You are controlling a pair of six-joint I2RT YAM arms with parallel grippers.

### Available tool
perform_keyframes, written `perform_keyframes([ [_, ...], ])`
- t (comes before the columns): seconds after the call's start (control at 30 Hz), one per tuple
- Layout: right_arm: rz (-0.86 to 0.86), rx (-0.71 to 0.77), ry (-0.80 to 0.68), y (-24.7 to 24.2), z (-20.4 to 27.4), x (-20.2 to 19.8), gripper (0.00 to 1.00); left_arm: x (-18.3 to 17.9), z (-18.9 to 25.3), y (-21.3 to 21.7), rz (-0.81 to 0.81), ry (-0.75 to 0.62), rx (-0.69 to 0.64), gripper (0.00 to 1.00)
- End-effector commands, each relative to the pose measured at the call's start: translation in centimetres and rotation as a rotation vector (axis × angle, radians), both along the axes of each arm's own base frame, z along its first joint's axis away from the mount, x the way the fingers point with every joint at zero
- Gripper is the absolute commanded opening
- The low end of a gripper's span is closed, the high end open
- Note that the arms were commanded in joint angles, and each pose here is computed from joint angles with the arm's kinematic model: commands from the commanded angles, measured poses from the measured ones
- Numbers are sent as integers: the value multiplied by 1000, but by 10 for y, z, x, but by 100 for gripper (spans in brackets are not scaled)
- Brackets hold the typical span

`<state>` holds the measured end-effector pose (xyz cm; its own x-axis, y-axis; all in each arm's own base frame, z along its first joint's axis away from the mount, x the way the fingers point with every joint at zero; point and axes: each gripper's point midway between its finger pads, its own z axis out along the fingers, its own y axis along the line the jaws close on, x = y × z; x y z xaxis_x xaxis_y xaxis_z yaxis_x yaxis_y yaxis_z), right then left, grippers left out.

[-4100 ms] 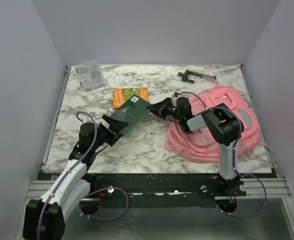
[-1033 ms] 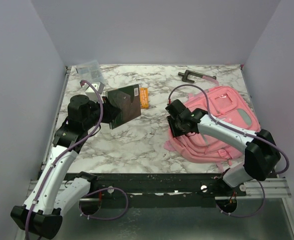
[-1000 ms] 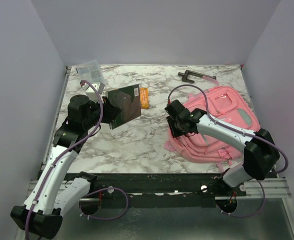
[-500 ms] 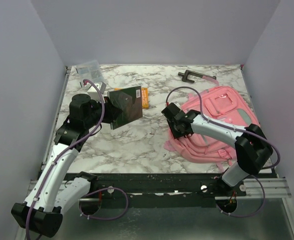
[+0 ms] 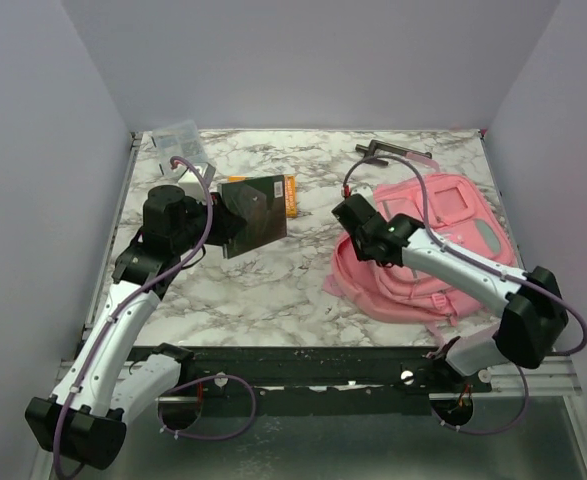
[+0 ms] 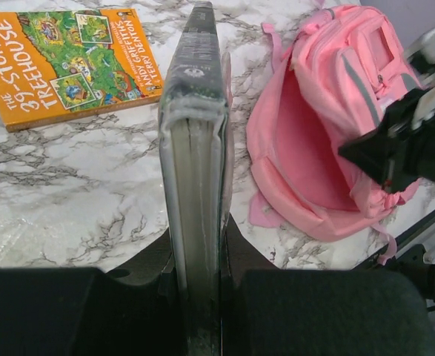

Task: Pack the student bag
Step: Place the book in the student bag.

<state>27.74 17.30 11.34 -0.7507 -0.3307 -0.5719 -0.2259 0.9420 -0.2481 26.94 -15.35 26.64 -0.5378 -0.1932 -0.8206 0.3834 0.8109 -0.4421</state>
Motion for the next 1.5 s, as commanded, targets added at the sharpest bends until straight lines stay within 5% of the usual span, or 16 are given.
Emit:
perform_keyframes([
  [0.0,-12,88,-234,7,94,28,0,6,28,-11,-46,-95,-79,0],
  [0.13,18,145,-288,12,133,30,0,0,28,-25,-101,-47,-168,0],
  [0.4,95,335,-381,25,187,24,0,-28,18,-82,-319,249,-583,0],
  [0.73,105,500,-376,38,197,14,0,-19,-6,-131,-144,426,-777,0],
  [1.1,121,632,-378,55,212,9,0,1,-31,-199,-33,632,-852,0],
  [1.47,136,687,-410,58,226,7,0,48,-61,-307,37,592,-824,0],
])
